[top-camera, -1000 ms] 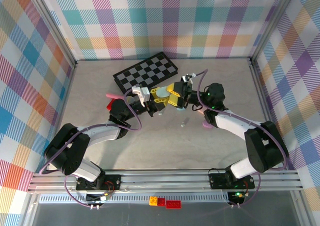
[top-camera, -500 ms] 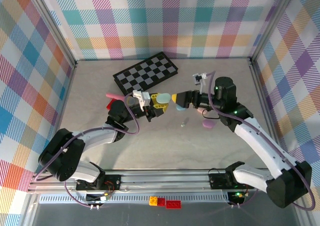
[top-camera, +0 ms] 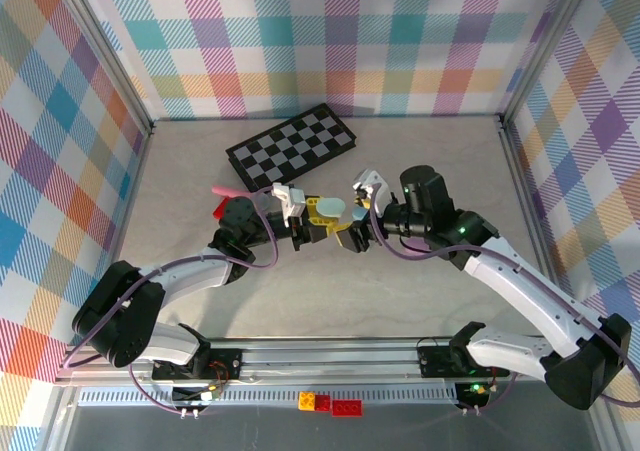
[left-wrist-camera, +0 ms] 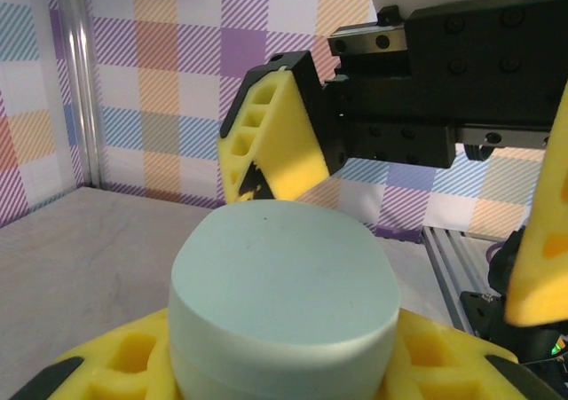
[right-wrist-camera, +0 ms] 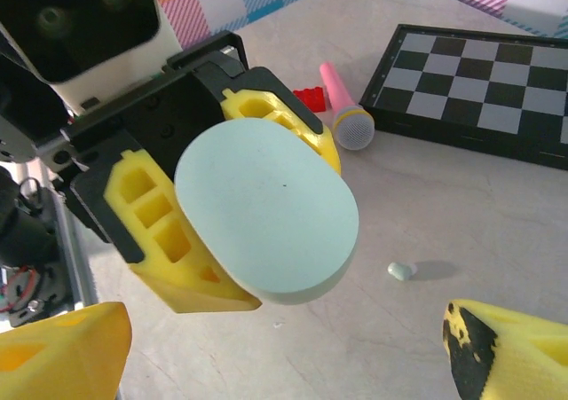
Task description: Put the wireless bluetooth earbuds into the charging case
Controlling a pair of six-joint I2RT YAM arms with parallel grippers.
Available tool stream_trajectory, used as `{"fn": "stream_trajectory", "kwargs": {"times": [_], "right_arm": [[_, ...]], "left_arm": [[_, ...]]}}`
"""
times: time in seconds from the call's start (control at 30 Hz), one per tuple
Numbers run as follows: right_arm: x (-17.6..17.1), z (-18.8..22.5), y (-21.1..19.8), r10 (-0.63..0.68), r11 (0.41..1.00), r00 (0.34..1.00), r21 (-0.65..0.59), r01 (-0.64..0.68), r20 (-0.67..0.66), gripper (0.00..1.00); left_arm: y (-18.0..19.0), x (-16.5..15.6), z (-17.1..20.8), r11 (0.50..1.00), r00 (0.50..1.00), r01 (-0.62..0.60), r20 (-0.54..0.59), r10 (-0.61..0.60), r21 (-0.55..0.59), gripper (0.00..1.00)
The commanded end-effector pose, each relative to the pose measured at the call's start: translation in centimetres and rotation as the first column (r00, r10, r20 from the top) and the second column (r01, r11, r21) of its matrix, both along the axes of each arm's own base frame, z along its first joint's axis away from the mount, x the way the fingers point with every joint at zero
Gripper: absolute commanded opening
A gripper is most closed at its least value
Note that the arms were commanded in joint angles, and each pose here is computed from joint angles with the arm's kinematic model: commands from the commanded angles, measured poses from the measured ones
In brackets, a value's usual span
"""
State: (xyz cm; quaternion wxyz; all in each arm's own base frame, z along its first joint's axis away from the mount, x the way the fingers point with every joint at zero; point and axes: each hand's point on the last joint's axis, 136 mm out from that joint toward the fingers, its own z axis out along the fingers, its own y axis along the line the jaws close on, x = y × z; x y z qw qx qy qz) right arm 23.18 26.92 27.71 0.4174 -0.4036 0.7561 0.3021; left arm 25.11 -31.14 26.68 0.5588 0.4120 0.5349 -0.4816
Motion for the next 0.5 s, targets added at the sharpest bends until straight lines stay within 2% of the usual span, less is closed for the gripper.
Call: {"fn": "stream_trajectory", "kwargs": {"times": [0.0,0.33,0.47], "right_arm": [[1.1,1.7,-0.1,-0.023,1.000,0.994,-0.018,0.025,0.106,0.90],[3.2,3.3,-0.9,-0.162,0.987,0.975,0.041,0.158,0.154,0.89],[3.6,3.7,-1.0,-0.200,0.979,0.972,0.067,0.192,0.126,0.89]], "left_arm": [[0.2,-0.6,2.2,0.999,0.998,0.029,0.064,-0.027,-0.029,0.35],[0.4,-1.0,2.0,0.999,0.996,0.032,0.079,-0.029,-0.030,0.35],[0.5,-1.1,1.8,0.999,0.996,0.031,0.082,-0.028,-0.026,0.35]]}}
